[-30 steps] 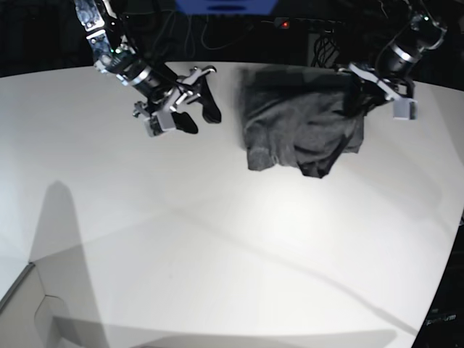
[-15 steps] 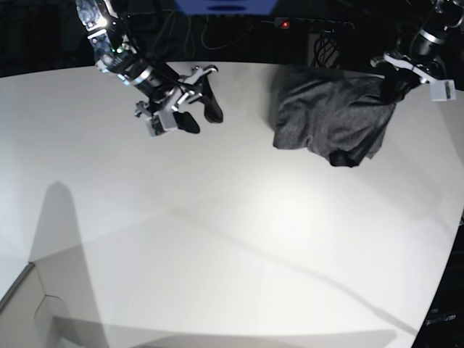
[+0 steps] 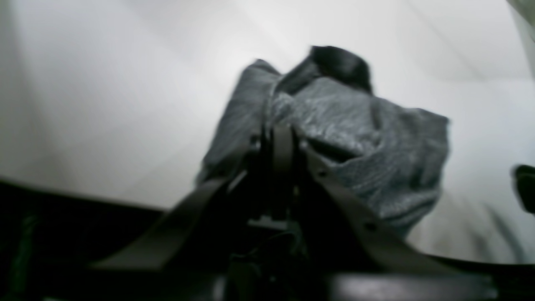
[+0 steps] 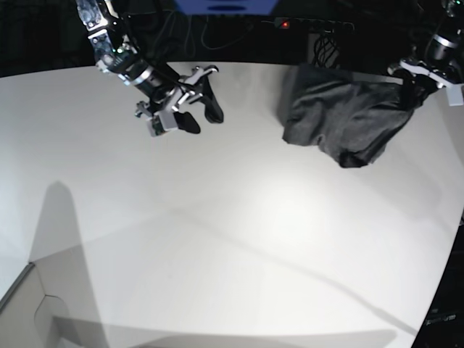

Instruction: Layout the t-shirt on the table in an organized manner, then fold the t-shirt properly

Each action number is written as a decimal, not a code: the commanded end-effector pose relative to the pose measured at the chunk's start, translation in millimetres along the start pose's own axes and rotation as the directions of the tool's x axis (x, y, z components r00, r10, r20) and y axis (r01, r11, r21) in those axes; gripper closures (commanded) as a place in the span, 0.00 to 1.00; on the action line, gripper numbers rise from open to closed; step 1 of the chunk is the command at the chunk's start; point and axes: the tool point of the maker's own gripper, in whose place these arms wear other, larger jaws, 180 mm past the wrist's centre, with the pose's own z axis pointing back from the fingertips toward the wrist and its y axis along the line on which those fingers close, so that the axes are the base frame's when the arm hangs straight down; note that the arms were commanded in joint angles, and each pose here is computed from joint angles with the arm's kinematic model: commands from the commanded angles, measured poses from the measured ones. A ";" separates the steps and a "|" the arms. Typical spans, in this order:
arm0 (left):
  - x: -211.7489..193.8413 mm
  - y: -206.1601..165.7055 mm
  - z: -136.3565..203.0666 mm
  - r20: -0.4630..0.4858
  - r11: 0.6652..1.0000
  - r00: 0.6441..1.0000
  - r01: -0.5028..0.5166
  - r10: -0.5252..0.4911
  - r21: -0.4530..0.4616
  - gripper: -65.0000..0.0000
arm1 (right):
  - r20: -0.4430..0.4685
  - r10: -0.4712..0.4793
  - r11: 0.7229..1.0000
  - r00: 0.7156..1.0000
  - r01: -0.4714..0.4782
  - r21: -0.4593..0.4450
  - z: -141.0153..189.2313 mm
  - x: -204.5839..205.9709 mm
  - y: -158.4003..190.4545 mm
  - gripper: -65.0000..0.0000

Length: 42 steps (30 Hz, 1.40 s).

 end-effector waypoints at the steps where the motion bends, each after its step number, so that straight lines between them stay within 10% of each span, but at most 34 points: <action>1: 19.3 0.2 -0.5 0.059 0.999 0.998 0.031 -0.031 -0.008 1.00 | 0.039 -0.002 1.000 0.999 0.001 0.018 1.3 10.2 3.6 0.48; 34: 6.2 62.1 -66.8 -0.052 0.997 0.997 -0.056 0.059 0.048 0.99 | 0.025 0.021 0.988 0.999 -0.025 0.152 -12.9 7.8 50.2 0.48; 42: 15.5 68.7 -69.7 -0.038 0.997 0.998 -0.053 0.055 0.051 0.60 | 0.022 0.025 0.989 0.999 -0.028 0.148 -11.8 6.8 47.8 0.48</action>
